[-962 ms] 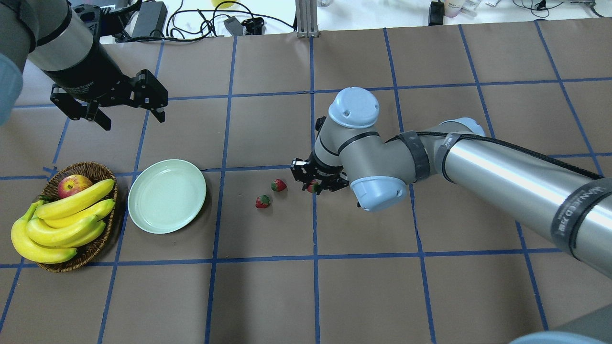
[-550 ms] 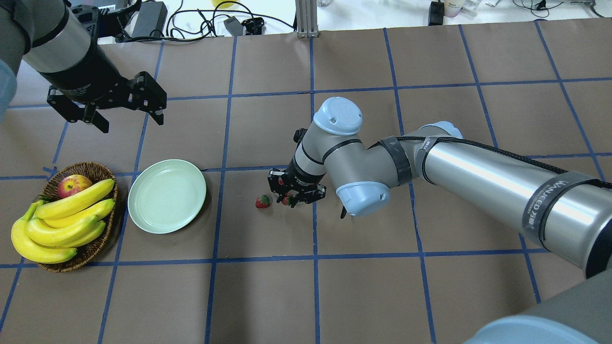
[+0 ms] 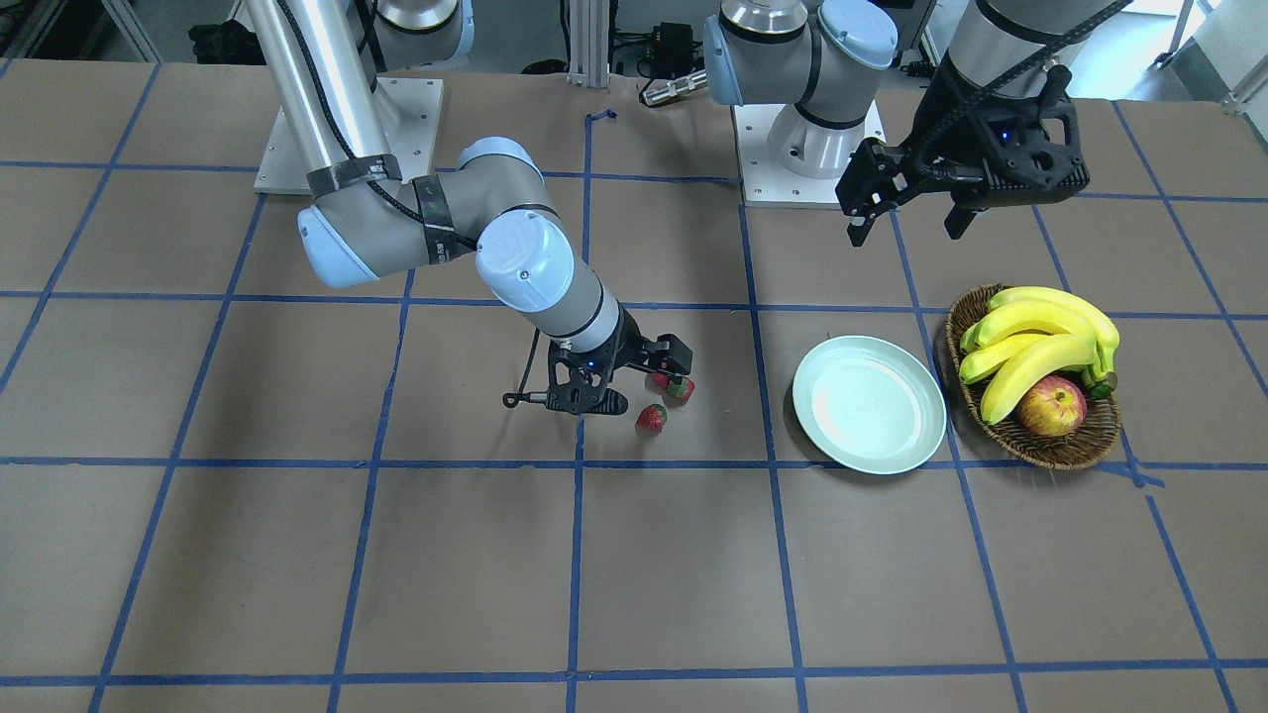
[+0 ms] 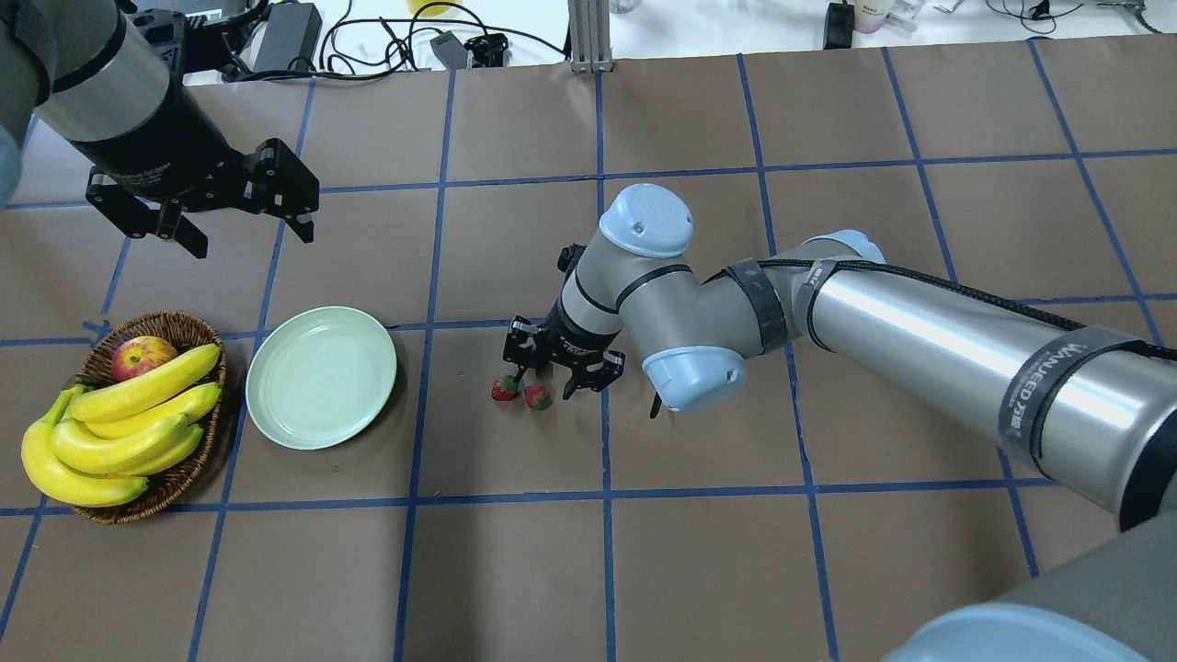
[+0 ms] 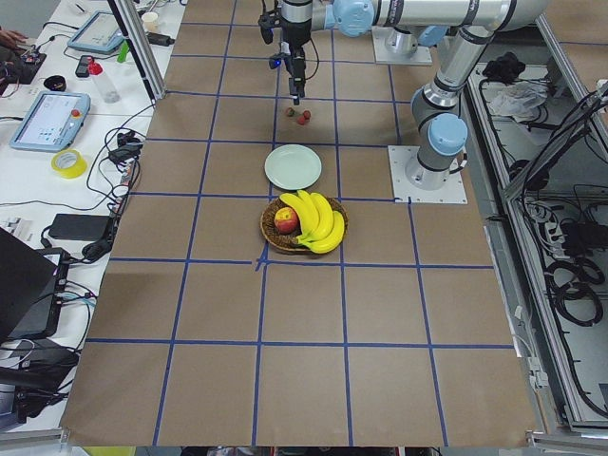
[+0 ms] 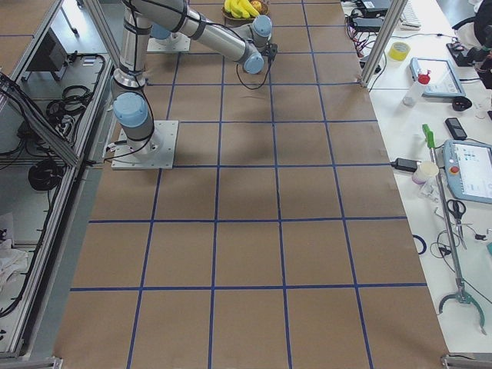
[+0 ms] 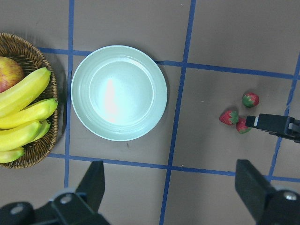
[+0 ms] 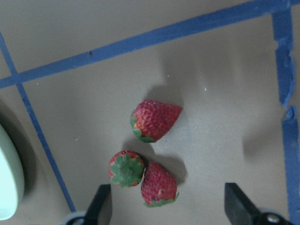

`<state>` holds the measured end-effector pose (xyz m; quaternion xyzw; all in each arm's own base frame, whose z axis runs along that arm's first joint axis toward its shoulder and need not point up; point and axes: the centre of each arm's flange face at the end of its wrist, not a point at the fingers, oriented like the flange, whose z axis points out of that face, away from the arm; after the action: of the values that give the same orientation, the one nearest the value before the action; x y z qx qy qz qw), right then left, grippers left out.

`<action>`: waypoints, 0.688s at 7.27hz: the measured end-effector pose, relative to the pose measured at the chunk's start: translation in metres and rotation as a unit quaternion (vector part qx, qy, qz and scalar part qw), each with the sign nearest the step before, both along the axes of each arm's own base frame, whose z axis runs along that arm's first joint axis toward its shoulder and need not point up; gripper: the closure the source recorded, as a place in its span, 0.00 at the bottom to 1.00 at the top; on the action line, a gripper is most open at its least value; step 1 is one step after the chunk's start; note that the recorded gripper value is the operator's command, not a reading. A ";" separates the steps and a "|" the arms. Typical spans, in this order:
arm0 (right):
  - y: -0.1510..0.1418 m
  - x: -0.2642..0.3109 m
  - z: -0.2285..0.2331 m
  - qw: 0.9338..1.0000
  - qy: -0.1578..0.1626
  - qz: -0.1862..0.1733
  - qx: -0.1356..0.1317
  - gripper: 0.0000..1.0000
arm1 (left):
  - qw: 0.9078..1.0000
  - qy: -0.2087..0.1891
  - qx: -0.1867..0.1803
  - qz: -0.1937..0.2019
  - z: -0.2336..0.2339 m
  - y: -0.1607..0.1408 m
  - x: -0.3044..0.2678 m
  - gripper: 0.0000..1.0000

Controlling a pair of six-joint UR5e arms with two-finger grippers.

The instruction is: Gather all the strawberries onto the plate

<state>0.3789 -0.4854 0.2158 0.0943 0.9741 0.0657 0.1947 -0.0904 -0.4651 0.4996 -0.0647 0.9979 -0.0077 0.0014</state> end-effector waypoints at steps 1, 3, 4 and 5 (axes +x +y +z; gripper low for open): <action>-0.011 -0.004 0.022 0.999 0.026 0.009 -0.018 0.00 | 1.000 -0.001 0.003 0.000 0.000 0.001 0.000 0.00; -0.039 -0.033 0.085 0.994 0.093 0.028 -0.047 0.00 | 1.000 -0.004 0.004 0.001 0.000 0.002 0.001 0.00; -0.055 -0.068 0.117 0.991 0.124 0.030 -0.050 0.00 | 1.000 -0.005 0.002 0.001 0.002 0.003 0.001 0.00; -0.068 -0.116 0.155 0.989 0.141 0.026 -0.047 0.00 | 1.000 -0.005 0.001 0.000 0.004 0.004 0.001 0.00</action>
<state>0.2630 -0.5534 0.3704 0.0685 0.9959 0.0112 0.0580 -0.0895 -0.4606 0.5033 -0.0647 0.9979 -0.0074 0.0069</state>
